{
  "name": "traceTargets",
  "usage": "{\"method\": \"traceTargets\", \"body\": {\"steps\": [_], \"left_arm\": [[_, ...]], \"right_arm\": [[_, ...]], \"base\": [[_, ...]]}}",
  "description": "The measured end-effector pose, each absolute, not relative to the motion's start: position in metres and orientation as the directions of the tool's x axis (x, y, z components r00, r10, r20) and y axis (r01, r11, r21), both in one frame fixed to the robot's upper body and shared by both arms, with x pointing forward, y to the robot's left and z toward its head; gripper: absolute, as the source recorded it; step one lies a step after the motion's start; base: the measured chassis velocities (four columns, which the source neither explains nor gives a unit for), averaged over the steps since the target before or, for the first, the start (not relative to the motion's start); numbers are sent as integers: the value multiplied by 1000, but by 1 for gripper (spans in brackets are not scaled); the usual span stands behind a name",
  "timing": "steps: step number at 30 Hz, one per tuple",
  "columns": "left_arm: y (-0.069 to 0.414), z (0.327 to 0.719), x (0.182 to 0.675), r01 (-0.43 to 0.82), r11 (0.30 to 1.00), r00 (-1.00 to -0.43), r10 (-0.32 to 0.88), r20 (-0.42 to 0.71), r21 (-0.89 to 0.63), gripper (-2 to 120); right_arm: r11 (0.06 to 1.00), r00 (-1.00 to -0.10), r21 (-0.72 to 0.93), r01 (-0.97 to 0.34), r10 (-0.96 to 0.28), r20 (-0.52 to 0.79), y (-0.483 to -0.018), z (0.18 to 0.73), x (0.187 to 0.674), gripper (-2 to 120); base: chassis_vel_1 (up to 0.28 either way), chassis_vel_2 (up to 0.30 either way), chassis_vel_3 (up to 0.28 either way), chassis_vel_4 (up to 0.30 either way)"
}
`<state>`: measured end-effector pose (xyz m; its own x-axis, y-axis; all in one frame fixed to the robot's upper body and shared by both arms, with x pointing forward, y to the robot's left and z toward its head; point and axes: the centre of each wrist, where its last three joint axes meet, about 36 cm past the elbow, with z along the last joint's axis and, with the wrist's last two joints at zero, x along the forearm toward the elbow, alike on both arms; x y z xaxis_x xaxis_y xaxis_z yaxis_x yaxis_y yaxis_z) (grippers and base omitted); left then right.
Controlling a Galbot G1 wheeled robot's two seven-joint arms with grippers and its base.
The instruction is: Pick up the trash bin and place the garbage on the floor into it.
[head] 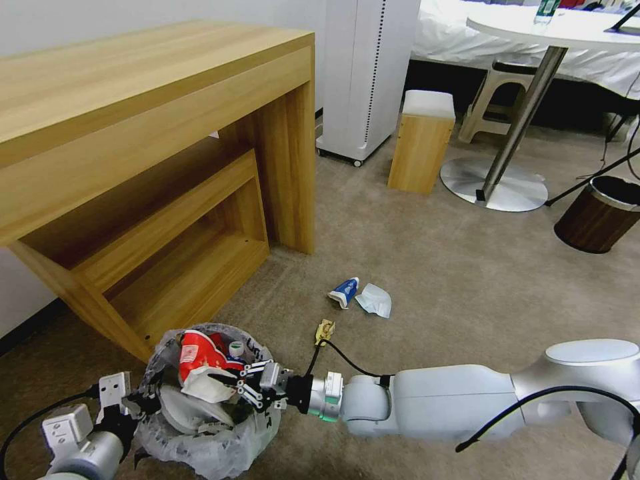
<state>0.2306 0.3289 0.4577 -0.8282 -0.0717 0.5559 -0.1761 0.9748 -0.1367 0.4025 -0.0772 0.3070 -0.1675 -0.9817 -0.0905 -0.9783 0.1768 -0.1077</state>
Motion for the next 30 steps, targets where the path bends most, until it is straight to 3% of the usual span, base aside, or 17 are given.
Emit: {"method": "traceTargets", "body": {"steps": [7, 10, 20, 23, 30], "left_arm": [[329, 457, 231, -176, 975, -827, -72, 557, -136, 0], [330, 457, 231, -176, 975, -827, -72, 558, -136, 0], [329, 459, 228, -176, 975, -826, -72, 559, -134, 0], [329, 459, 228, -179, 975, -827, -77, 557, -131, 0], [329, 459, 228, -180, 975, -828, -79, 555, -130, 0]], "right_arm": [[196, -187, -108, -975, -978, -95, -79, 307, 404, 11], [213, -202, -101, -972, -973, -109, -79, 311, 400, 30], [262, -245, -88, -961, -955, -170, -70, 336, 400, 63], [336, -315, -62, -940, -921, -229, -61, 360, 407, 78], [441, -422, 0, -898, -859, -288, -60, 395, 421, 99]], "base": [[0, 0, 0, 0], [0, 0, 0, 0], [0, 0, 0, 0], [0, 0, 0, 0], [0, 0, 0, 0]]}}
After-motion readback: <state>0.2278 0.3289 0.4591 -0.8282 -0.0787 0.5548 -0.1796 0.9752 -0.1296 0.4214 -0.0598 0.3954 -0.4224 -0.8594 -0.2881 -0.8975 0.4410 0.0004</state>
